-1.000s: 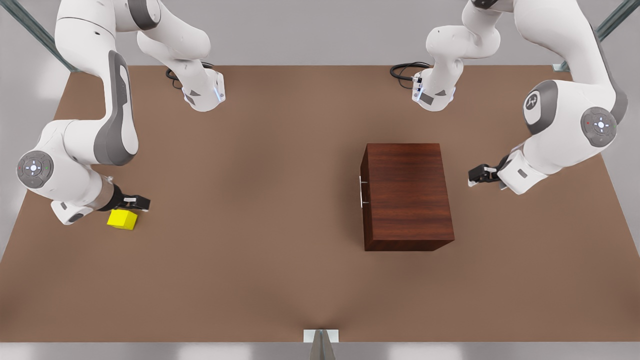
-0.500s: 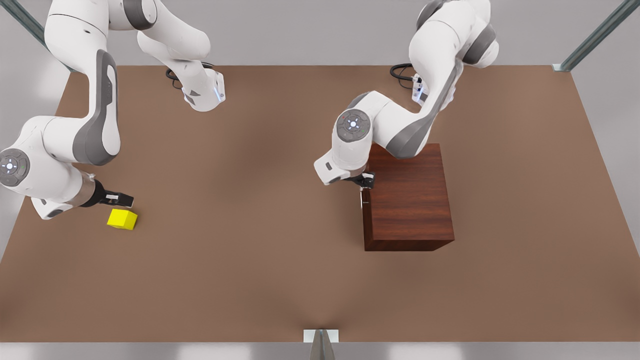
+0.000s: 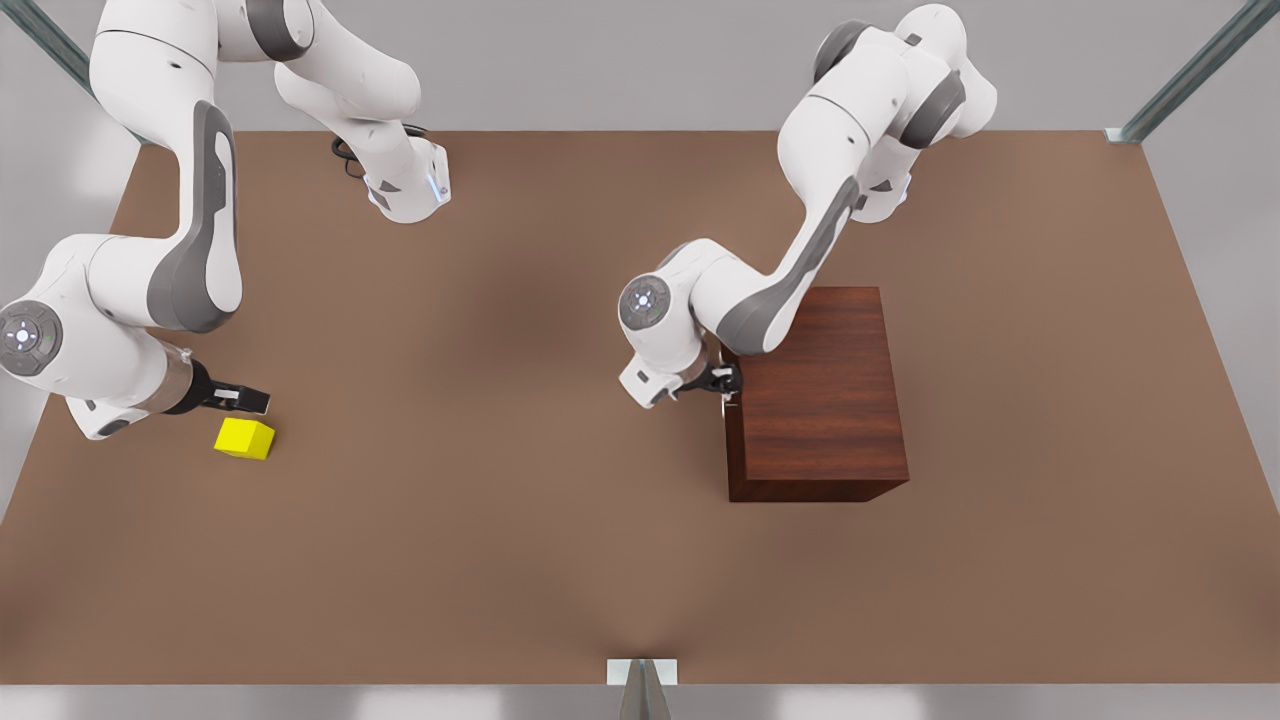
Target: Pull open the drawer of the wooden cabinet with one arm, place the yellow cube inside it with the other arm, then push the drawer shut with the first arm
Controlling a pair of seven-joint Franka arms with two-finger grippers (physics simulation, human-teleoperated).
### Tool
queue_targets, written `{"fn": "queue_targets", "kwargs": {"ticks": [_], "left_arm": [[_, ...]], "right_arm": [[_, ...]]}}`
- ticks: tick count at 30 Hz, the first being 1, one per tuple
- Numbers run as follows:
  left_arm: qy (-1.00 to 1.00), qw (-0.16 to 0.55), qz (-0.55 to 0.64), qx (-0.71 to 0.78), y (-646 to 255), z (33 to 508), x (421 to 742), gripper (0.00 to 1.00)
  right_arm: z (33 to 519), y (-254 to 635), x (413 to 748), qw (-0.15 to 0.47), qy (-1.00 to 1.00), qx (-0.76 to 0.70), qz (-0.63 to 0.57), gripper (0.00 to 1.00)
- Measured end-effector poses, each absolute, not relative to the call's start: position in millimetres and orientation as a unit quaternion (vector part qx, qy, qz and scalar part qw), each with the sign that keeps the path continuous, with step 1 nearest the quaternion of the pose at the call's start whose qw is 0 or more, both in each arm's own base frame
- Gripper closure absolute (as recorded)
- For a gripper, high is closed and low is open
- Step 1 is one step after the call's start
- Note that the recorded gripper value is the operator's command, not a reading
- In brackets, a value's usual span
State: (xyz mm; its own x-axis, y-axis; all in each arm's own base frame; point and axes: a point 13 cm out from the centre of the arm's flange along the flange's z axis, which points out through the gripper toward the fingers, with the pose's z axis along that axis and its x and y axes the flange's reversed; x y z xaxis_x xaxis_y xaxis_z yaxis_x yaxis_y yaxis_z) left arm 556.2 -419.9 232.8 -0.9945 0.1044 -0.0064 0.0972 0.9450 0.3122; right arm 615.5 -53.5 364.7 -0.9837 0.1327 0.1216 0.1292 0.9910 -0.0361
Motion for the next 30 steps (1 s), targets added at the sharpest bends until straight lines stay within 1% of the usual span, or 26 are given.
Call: {"fn": "queue_targets", "kwargs": {"ticks": [11,17,22,30], "left_arm": [[0.983,0.018,0.181,0.03,-412.8,195.0,548.2,0.0],[0.983,0.019,0.182,0.018,-412.5,188.8,543.3,0.0],[0.983,0.02,0.185,0.015,-418.5,189.0,531.1,0.0],[0.982,0.018,0.188,0.004,-417.8,171.8,527.6,0.0]], "right_arm": [[362.7,-52.1,615.6,0.064,-0.996,-0.065,0.014,0.0],[362.7,-51.7,615.6,0.064,-0.996,-0.065,0.014,0.0],[362.2,-50.8,615.8,0.064,-0.996,-0.064,0.014,0.0],[361.8,-51.0,615.8,0.065,-0.996,-0.064,0.014,0.0]]}}
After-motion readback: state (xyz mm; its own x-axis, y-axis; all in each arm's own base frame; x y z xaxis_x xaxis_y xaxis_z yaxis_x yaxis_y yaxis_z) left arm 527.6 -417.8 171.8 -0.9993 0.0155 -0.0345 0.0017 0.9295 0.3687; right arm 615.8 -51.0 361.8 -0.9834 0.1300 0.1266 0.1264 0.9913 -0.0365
